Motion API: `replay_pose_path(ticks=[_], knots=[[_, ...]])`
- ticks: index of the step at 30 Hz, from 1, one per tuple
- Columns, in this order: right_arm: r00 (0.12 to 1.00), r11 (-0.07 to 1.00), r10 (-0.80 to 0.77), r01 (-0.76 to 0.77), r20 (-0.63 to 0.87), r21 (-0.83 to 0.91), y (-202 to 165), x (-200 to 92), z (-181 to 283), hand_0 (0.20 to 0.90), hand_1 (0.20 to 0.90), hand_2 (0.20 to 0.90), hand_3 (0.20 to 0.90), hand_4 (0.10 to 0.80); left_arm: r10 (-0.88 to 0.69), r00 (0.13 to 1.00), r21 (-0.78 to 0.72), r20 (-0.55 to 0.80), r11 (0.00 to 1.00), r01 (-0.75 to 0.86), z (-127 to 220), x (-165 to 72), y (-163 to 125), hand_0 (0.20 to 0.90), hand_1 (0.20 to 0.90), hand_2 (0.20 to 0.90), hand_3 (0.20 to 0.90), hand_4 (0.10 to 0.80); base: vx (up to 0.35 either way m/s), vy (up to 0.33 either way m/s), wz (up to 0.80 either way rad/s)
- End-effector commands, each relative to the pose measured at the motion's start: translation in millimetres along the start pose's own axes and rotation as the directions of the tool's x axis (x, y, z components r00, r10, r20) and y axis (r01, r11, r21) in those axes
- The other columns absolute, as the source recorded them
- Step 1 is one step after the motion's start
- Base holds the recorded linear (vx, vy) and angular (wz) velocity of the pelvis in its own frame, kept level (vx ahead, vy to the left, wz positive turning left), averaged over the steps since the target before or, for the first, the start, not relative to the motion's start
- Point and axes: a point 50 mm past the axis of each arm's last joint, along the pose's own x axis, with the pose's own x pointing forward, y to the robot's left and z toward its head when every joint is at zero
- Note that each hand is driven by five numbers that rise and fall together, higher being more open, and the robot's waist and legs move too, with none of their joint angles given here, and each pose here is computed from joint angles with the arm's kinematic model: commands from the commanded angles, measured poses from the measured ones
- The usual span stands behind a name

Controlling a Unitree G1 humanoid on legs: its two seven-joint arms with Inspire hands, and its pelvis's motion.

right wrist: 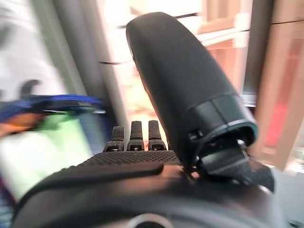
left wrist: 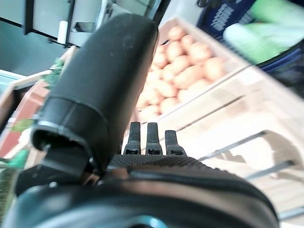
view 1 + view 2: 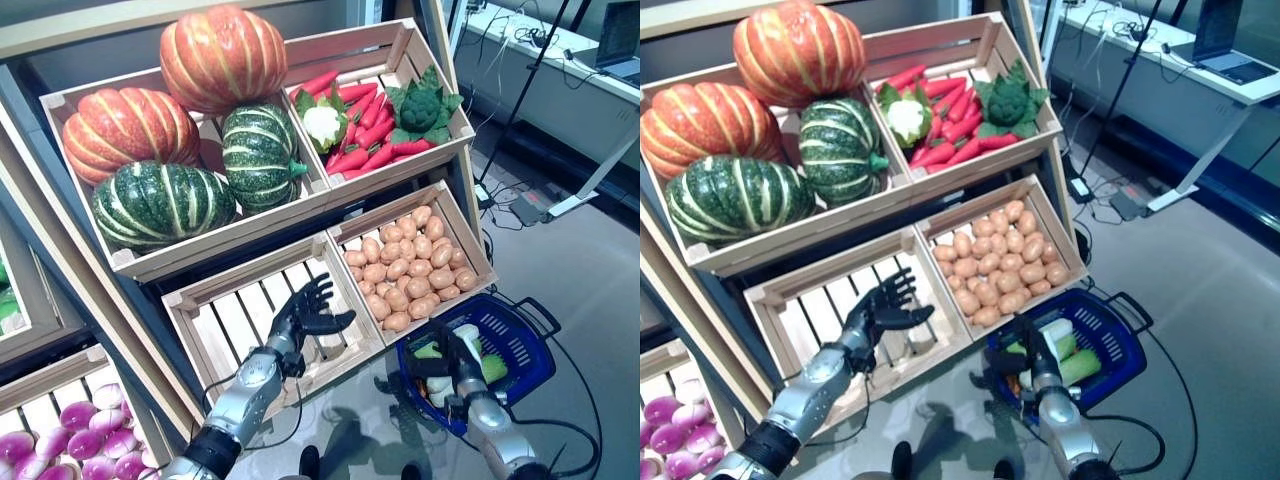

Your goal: Put vegetables into the basket

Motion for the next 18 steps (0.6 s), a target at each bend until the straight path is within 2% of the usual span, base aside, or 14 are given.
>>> replay_pose_path(ticks=[1,3,6,11,18], knots=[[0.998,0.998,0.055,-0.055,-0.039,-0.007,3,0,-10,0.900,0.900,0.900,0.900,0.800,-0.090,0.992,0.150,0.087,0.986,0.077,6,8,-8,0.900,0.900,0.900,0.900,0.800,0.064,0.011,-0.04],[0.992,0.998,0.053,-0.057,-0.112,-0.035,0,-4,-27,0.900,0.900,0.900,0.900,0.800,-0.076,0.997,0.170,0.012,0.983,0.073,-9,6,-2,0.900,0.900,0.900,0.900,0.800,0.060,0.011,-0.03],[0.961,0.997,0.043,-0.060,-0.272,-0.056,1,-14,-60,0.900,0.900,0.900,0.900,0.800,-0.013,0.981,0.262,-0.192,0.963,0.064,-51,-3,13,0.900,0.900,0.900,0.900,0.800,0.063,0.010,-0.04],[0.893,0.997,0.020,-0.052,-0.450,-0.059,0,-28,-93,0.900,0.900,0.900,0.900,0.800,0.108,0.903,0.308,-0.417,0.951,0.028,-99,-23,31,0.900,0.900,0.900,0.900,0.800,0.045,0.015,-0.09],[0.879,1.000,0.013,-0.022,-0.476,-0.013,0,-30,-99,0.900,0.900,0.900,0.900,0.800,0.251,0.775,0.386,-0.580,0.923,-0.010,-139,-56,47,0.900,0.900,0.900,0.900,0.800,0.054,0.006,-0.05]])
